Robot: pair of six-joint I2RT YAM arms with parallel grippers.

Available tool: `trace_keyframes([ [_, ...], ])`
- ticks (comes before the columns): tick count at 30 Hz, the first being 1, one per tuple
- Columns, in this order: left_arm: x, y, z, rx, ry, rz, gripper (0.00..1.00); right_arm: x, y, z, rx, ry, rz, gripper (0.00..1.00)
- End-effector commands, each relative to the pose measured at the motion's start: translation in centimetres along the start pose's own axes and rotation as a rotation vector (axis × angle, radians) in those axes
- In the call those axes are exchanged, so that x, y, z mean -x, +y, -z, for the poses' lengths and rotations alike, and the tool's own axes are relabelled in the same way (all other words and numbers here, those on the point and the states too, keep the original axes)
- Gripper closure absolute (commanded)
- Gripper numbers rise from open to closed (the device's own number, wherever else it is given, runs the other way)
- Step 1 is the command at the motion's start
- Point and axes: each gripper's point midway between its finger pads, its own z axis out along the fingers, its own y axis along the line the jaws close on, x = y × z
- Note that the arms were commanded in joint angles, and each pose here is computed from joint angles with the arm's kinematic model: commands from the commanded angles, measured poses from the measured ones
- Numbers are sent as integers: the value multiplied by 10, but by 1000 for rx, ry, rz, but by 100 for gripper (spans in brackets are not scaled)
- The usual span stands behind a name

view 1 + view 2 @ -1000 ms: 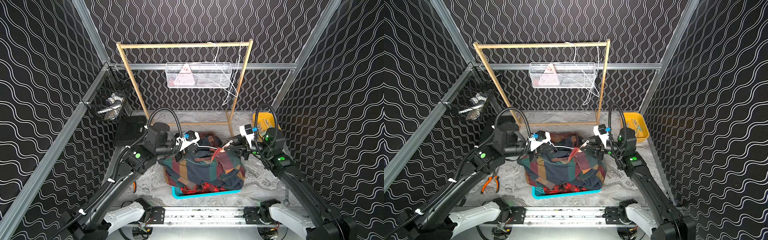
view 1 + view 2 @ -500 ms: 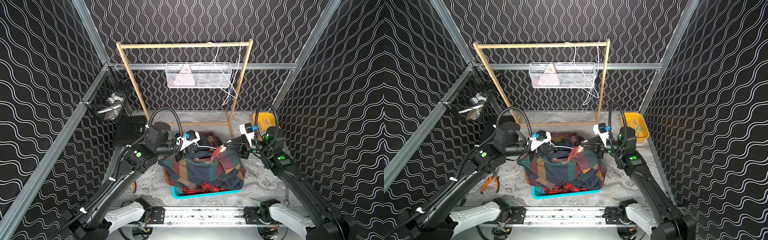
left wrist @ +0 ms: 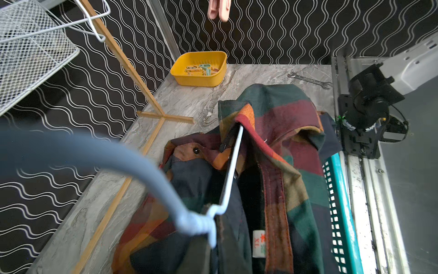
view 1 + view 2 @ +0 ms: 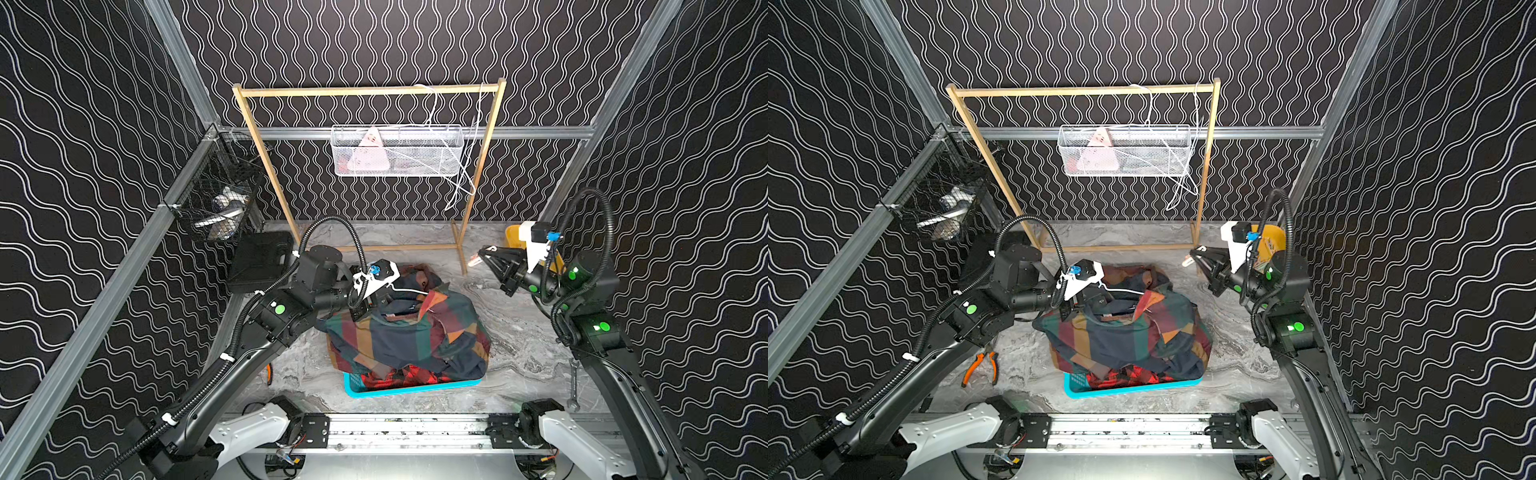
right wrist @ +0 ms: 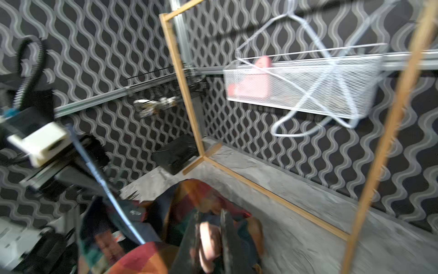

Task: Remove the clothespins securing long-sleeve shirts to the hanger
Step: Remove the clamp from the hanger, then place the clamp in the storage box.

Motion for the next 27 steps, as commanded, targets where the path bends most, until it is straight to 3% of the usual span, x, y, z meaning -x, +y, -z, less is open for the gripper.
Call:
trace_keyframes([
  [1, 12, 14, 1, 66, -43, -35, 100, -27, -55, 4, -231, 59, -181, 100],
  [9, 6, 20, 0, 123, -69, -15, 100, -62, -175, 9, -511, 33, -468, 100],
  [23, 4, 18, -7, 102, -74, -2, 100, -138, -362, 15, -874, 32, -621, 100],
  [24, 3, 17, -8, 98, -71, -1, 100, -146, -374, 13, -888, 56, -637, 94],
  [27, 1, 18, -10, 95, -61, 3, 100, -168, -395, 7, -911, 97, -677, 57],
])
